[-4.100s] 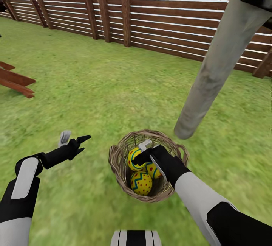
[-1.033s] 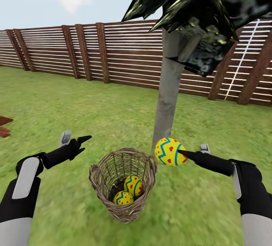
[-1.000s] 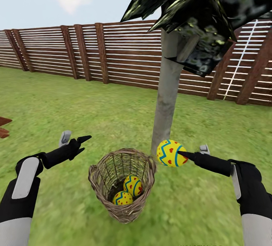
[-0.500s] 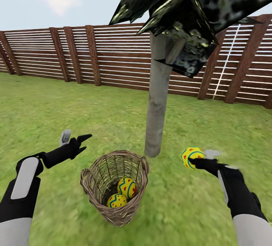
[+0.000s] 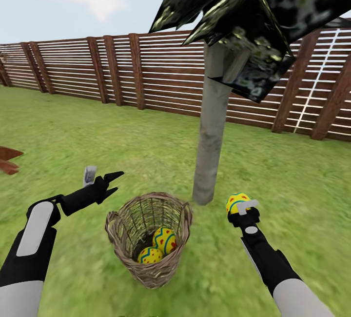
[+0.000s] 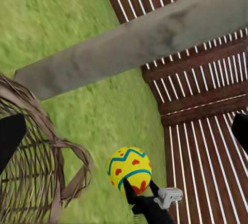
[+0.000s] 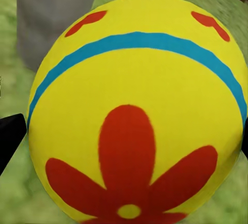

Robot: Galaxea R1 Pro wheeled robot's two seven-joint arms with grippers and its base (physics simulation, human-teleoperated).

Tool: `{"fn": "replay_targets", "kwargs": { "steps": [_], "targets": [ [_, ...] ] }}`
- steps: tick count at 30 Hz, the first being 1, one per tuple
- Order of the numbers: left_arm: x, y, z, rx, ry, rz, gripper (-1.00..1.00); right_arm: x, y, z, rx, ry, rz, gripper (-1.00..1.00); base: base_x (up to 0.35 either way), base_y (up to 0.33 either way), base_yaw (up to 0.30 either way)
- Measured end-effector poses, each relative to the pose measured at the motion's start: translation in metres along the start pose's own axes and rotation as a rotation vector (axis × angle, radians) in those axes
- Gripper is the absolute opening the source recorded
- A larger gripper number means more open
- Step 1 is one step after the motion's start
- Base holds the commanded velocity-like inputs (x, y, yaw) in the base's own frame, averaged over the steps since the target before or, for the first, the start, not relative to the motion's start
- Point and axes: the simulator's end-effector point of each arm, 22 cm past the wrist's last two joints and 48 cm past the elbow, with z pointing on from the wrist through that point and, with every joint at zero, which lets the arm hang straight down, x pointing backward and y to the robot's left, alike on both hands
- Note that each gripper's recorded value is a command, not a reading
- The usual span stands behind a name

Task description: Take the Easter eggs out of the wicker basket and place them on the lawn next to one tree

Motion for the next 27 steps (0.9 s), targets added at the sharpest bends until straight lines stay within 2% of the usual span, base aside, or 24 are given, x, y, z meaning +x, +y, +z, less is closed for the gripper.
{"fn": "replay_targets", "kwargs": {
  "steps": [2, 4, 10, 12, 13, 15, 18, 19, 23, 26, 27],
  "targets": [
    [0.000, 0.000, 0.000, 0.000, -0.001, 0.000, 1.00, 0.005, 0.002, 0.000, -0.005, 0.011, 0.000, -1.00, 0.034, -0.334, 0.294],
    [0.000, 0.000, 0.000, 0.000, -0.001, -0.001, 1.00, 0.032, 0.015, 0.002, -0.030, 0.046, -0.013, -1.00, 0.085, -0.297, 0.108],
    [-0.001, -0.001, 0.000, 0.004, -0.003, 0.000, 1.00, 0.040, 0.021, 0.002, -0.044, 0.057, -0.014, -1.00, 0.004, -0.012, 0.003],
    [-0.001, -0.002, 0.000, 0.019, -0.002, -0.003, 1.00, 0.040, 0.033, 0.001, -0.058, 0.060, -0.008, -1.00, 0.000, 0.000, 0.000],
    [0.000, -0.008, 0.001, 0.050, 0.001, -0.004, 1.00, 0.041, 0.044, 0.001, -0.069, 0.070, -0.015, -1.00, 0.000, 0.000, 0.000],
    [0.002, -0.005, 0.003, 0.048, 0.005, -0.007, 1.00, 0.055, 0.062, 0.003, -0.097, 0.143, -0.042, -1.00, 0.000, 0.000, 0.000],
    [0.004, 0.001, 0.006, 0.042, 0.010, -0.014, 1.00, 0.031, 0.089, 0.024, -0.140, 0.243, -0.073, -1.00, 0.000, 0.000, 0.000],
    [0.005, 0.004, 0.007, 0.039, 0.011, -0.016, 1.00, 0.019, 0.092, 0.029, -0.146, 0.250, -0.079, -1.00, 0.000, 0.000, 0.000],
    [0.009, 0.012, 0.012, 0.031, 0.019, -0.029, 1.00, -0.011, 0.081, 0.047, -0.133, 0.249, -0.088, -1.00, 0.000, 0.000, 0.000],
    [0.012, 0.019, 0.016, 0.024, 0.025, -0.038, 1.00, -0.013, 0.079, 0.053, -0.131, 0.256, -0.091, -1.00, 0.000, 0.000, 0.000],
    [0.013, 0.021, 0.017, 0.022, 0.028, -0.041, 1.00, 0.001, 0.083, 0.052, -0.140, 0.281, -0.100, -1.00, 0.000, 0.000, 0.000]
  ]
}}
